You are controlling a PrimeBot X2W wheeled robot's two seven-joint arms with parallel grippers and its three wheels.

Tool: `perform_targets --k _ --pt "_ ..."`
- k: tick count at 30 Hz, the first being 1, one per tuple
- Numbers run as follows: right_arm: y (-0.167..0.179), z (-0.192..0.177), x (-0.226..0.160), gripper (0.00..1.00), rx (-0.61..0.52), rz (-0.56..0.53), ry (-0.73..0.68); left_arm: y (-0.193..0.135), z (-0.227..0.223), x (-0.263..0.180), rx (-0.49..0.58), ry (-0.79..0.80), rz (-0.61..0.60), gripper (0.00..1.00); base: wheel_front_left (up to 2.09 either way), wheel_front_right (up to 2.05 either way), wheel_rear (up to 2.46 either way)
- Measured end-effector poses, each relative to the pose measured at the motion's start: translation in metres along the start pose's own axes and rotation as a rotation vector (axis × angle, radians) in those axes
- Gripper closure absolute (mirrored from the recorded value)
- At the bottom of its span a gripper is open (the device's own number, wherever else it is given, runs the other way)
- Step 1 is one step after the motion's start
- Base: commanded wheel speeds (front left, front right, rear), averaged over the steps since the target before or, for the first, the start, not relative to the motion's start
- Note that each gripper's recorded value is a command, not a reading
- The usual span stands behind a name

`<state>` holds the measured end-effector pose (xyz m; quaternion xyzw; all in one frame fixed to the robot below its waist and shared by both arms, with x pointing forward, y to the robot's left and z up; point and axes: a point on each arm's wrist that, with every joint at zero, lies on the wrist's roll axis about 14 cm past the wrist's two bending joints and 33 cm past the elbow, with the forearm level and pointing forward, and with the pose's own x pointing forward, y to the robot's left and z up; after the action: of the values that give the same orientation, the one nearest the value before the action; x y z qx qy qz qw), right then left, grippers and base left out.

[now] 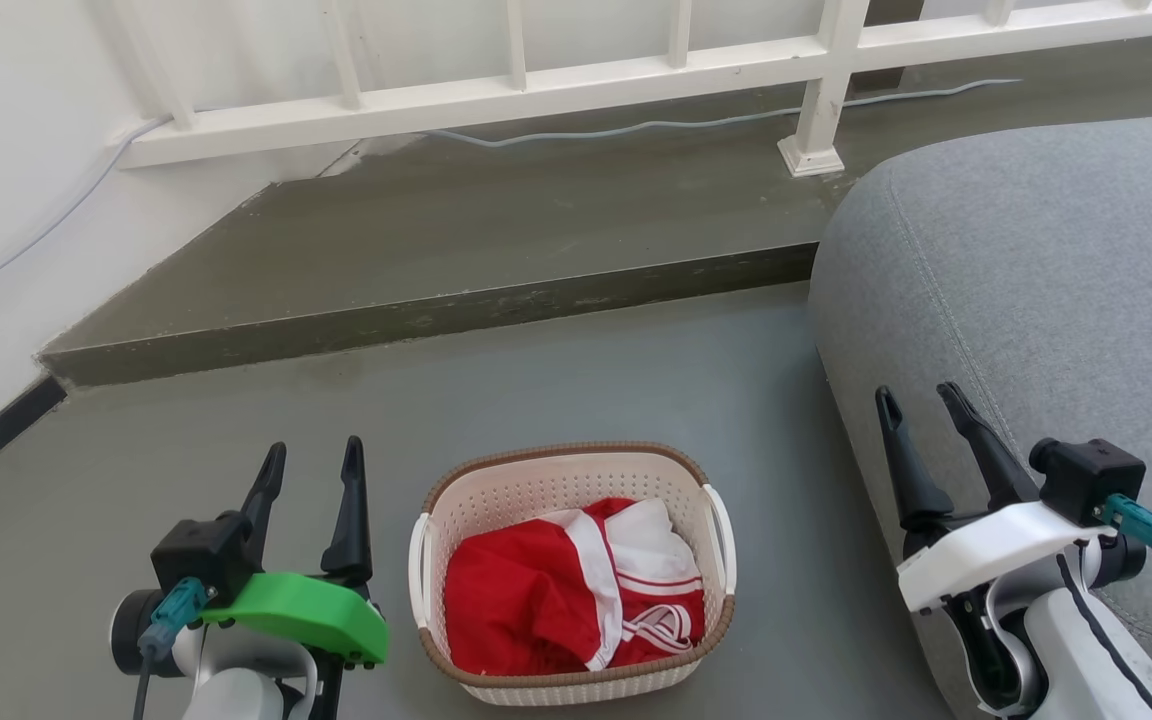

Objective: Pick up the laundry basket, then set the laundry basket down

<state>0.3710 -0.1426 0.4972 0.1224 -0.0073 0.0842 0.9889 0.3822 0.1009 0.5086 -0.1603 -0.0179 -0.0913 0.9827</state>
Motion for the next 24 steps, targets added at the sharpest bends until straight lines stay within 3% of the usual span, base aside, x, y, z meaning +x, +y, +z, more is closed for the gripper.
perform_targets --k 16,17,24 --pt "-0.001 -0.002 -0.002 0.0 0.003 -0.002 0.001 0.004 -0.004 -0.004 -0.004 0.011 0.004 0.0 0.0 0.0 0.0" --pt "-0.001 -0.003 -0.003 1.0 0.004 -0.004 0.004 0.003 -0.005 -0.005 -0.006 0.014 0.001 1.0 0.0 0.0 0.0" --pt "-0.003 -0.033 -0.018 1.0 0.045 -0.035 0.095 0.011 -0.031 -0.018 -0.024 0.096 0.034 1.0 0.0 0.0 0.0"
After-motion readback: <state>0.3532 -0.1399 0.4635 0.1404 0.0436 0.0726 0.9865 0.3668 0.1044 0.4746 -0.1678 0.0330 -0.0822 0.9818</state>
